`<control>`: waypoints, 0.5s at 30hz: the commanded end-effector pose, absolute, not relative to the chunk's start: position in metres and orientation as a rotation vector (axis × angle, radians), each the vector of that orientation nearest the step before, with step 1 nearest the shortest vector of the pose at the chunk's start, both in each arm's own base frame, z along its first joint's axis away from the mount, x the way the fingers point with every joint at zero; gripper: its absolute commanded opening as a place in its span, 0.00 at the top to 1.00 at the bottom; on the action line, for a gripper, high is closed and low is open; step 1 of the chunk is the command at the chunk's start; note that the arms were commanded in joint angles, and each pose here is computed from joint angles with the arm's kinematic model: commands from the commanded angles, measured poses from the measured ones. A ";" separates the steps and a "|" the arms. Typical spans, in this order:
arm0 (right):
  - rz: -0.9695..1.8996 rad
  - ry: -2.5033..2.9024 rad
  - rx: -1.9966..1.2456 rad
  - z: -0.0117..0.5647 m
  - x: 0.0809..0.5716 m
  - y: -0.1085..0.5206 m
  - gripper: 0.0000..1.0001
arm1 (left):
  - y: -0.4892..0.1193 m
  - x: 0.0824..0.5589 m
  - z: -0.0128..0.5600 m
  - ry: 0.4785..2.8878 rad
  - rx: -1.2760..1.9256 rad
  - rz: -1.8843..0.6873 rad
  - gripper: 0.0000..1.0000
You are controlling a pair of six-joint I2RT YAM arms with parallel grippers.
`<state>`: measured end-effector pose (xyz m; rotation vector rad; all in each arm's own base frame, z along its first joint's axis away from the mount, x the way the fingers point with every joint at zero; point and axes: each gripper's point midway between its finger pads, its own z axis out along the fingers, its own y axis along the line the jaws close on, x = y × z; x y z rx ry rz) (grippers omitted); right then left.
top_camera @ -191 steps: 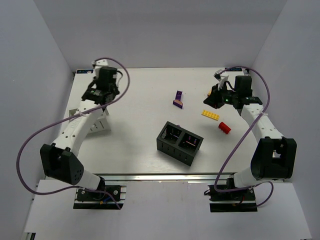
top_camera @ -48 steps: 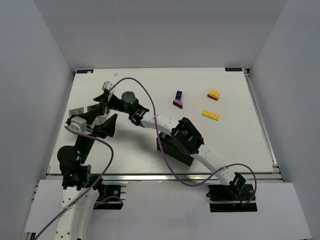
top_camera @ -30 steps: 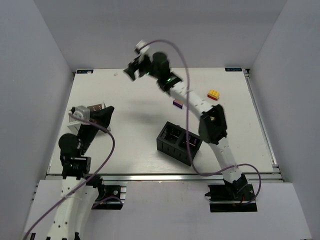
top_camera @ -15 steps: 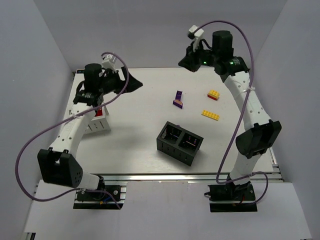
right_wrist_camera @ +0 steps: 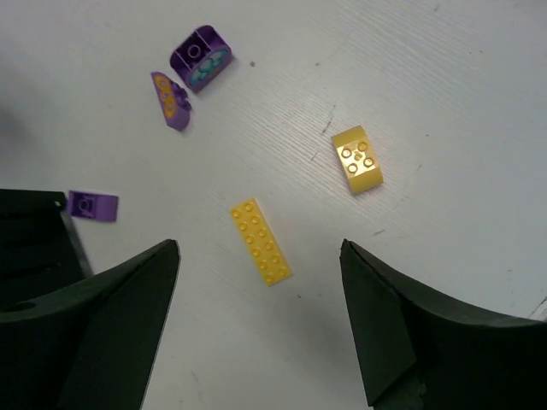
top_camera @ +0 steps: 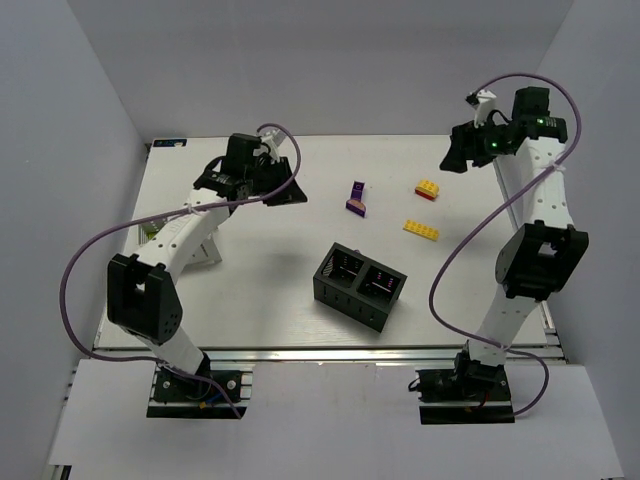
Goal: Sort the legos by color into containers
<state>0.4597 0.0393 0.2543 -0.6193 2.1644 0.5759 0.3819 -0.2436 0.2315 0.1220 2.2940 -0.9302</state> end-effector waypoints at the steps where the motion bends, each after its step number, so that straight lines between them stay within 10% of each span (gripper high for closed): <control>1: 0.557 2.204 -0.902 0.228 0.449 0.041 0.19 | -0.230 0.377 0.237 2.285 0.141 -0.825 0.66; 5: 0.555 2.291 -1.027 0.174 0.457 0.032 0.11 | -0.220 0.358 0.228 2.265 0.200 -0.797 0.17; 15: 0.335 2.221 -0.998 0.110 0.510 0.019 0.15 | -0.201 0.309 0.206 2.174 0.318 -0.779 0.09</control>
